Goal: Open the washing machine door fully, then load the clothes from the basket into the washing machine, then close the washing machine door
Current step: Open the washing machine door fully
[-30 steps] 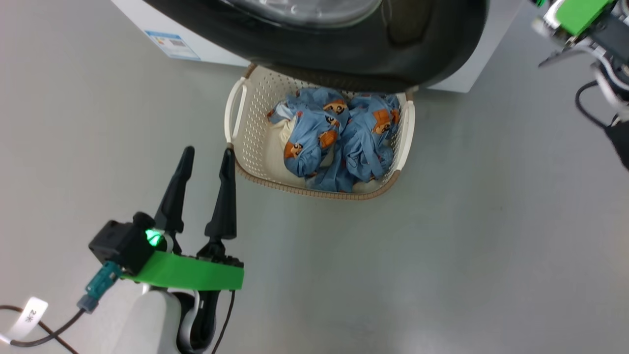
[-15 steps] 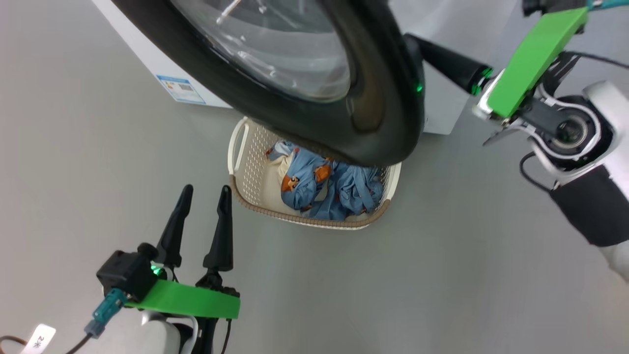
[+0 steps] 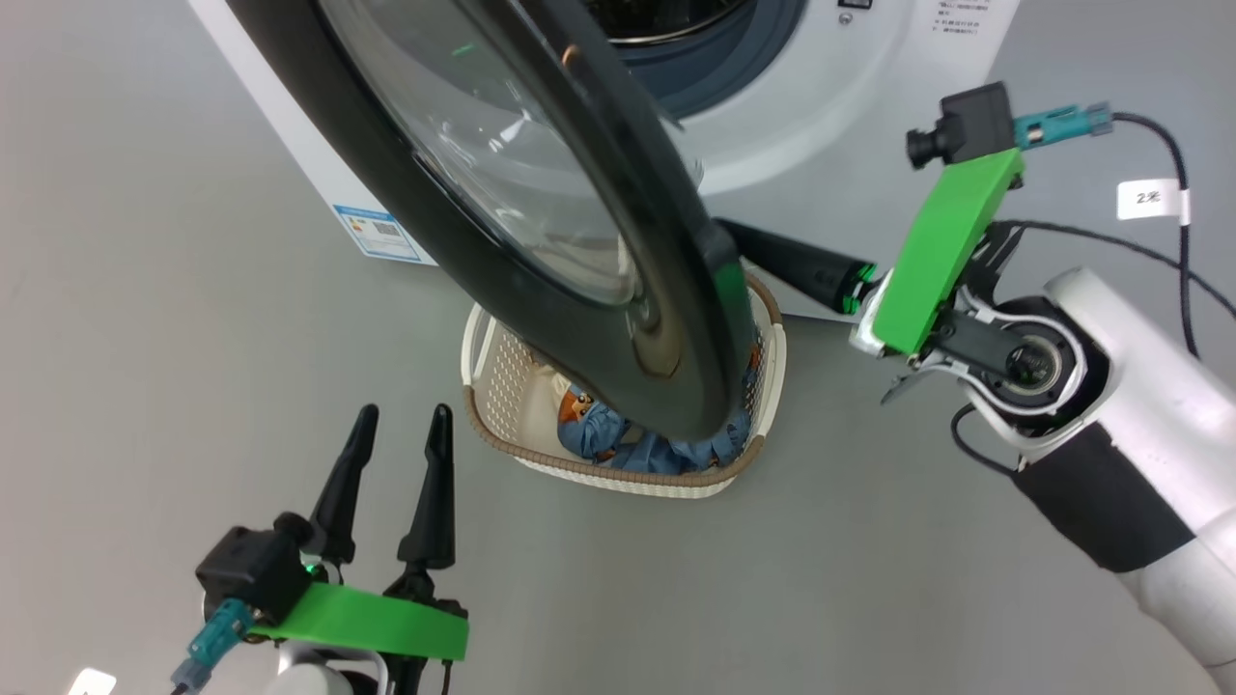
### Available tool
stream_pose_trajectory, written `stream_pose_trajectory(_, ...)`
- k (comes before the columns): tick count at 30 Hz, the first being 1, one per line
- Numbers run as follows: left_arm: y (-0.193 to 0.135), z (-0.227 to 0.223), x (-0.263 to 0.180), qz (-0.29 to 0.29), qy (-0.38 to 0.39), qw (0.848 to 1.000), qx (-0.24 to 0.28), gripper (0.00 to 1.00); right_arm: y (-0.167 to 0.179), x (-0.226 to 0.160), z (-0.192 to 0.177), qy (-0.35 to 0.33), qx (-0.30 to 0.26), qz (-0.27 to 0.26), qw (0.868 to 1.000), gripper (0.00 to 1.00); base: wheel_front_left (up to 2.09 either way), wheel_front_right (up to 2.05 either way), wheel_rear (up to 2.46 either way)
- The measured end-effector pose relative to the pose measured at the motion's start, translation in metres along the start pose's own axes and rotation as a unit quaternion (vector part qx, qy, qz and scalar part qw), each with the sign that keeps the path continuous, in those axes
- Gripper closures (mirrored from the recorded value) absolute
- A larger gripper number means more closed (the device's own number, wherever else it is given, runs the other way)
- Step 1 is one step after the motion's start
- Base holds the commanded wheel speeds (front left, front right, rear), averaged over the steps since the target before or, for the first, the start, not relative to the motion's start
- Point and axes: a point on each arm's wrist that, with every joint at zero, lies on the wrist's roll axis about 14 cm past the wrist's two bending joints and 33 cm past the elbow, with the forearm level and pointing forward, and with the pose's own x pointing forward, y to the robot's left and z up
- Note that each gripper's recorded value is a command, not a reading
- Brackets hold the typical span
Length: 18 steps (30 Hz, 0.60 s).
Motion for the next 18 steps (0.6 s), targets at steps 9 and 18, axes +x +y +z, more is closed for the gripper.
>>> stream_pose_trajectory(9,0.008,0.003,-0.015,0.014,-0.004,1.0,0.002,0.0,0.023,0.011,-0.033,0.046,-0.001,0.026,0.999,1.0,0.0,0.0,0.0)
stream_pose_trajectory(18,0.013,0.01,-0.02,0.021,-0.012,1.0,0.009,0.0,0.043,0.021,-0.057,0.081,0.001,0.055,0.995,1.0,0.0,0.0,0.0)
